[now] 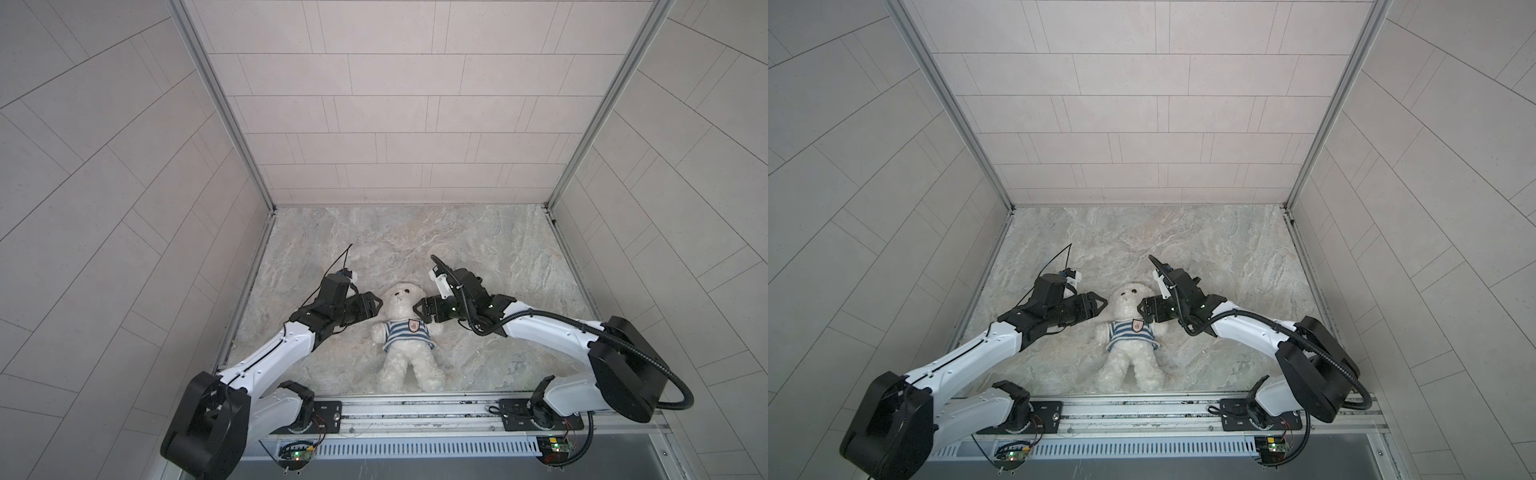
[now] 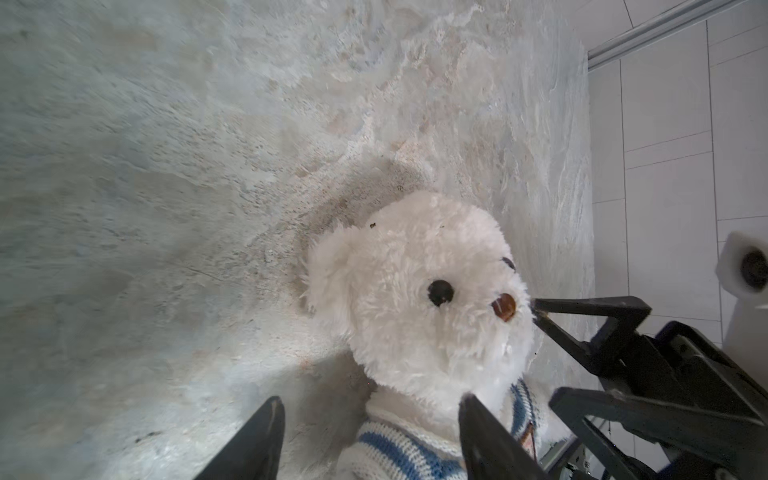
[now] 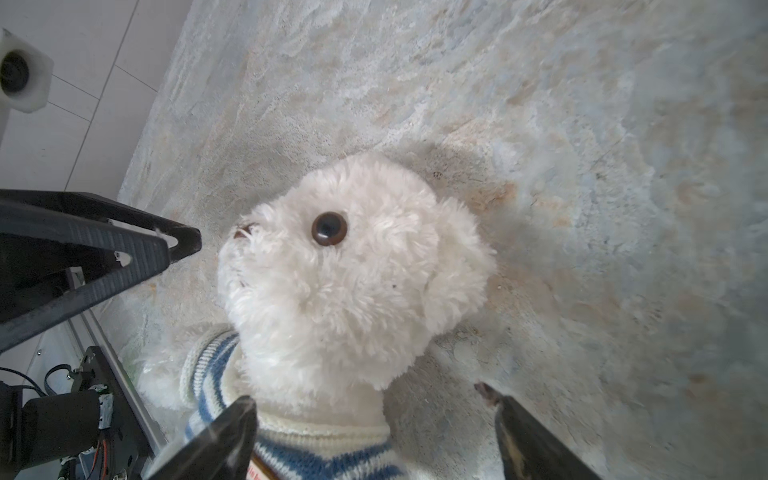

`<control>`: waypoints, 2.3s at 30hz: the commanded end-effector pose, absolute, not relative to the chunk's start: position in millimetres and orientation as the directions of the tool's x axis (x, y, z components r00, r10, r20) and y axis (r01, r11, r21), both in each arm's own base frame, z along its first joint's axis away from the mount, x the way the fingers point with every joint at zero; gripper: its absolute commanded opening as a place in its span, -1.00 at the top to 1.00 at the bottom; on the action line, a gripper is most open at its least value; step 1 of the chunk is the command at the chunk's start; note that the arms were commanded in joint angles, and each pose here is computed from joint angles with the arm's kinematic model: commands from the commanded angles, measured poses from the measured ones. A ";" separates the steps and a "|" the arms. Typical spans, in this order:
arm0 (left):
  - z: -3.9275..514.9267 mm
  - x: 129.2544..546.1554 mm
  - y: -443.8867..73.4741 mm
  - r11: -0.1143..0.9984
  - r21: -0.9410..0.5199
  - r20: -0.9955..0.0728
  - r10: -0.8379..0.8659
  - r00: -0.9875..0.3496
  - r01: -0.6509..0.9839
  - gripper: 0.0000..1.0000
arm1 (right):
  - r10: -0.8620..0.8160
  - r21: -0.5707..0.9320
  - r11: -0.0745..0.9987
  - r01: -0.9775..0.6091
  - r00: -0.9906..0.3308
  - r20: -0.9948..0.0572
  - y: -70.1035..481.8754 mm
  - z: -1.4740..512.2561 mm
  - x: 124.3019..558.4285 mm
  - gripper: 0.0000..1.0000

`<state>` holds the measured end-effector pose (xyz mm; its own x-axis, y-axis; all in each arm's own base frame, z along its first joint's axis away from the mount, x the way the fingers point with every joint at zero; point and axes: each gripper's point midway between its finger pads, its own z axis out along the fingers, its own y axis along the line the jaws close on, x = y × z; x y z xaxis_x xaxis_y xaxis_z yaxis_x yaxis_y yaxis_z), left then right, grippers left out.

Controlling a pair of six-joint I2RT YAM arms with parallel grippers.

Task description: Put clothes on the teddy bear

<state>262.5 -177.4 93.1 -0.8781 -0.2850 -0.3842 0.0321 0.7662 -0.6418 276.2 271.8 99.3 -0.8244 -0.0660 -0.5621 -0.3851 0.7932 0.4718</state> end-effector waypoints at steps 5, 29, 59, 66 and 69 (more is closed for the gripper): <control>70.6 250.5 -195.5 0.674 -0.738 -0.296 -0.280 -0.913 0.033 -0.24 | -0.110 0.531 0.748 -0.398 -0.863 -0.493 289.5 75.6 267.0 -0.82; 105.0 250.7 -250.2 0.568 -0.772 -0.458 -0.184 -0.870 0.286 0.36 | -0.012 0.719 0.551 -0.425 -0.865 -0.502 333.8 96.8 264.4 -0.71; 280.0 202.9 -210.9 0.554 -0.585 -0.787 -0.211 -0.580 0.592 0.21 | 0.162 0.244 0.747 -0.618 -0.187 -0.969 237.7 326.4 249.4 0.78; 311.7 184.8 -219.8 0.447 -0.650 -0.756 -0.300 -0.581 0.615 0.07 | 0.211 0.227 0.821 -0.524 -0.091 -0.973 218.1 380.9 253.8 1.00; 333.6 174.1 -236.0 0.366 -0.667 -0.745 -0.329 -0.580 0.649 0.29 | 0.199 0.204 0.835 -0.512 -0.065 -0.978 223.2 390.7 253.3 1.00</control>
<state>179.0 -227.3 313.3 -0.5853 -0.2804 -0.7608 0.6357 0.4237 -0.6452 249.2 230.0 380.6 -0.1107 0.2210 -0.9690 -0.5696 0.7848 0.2440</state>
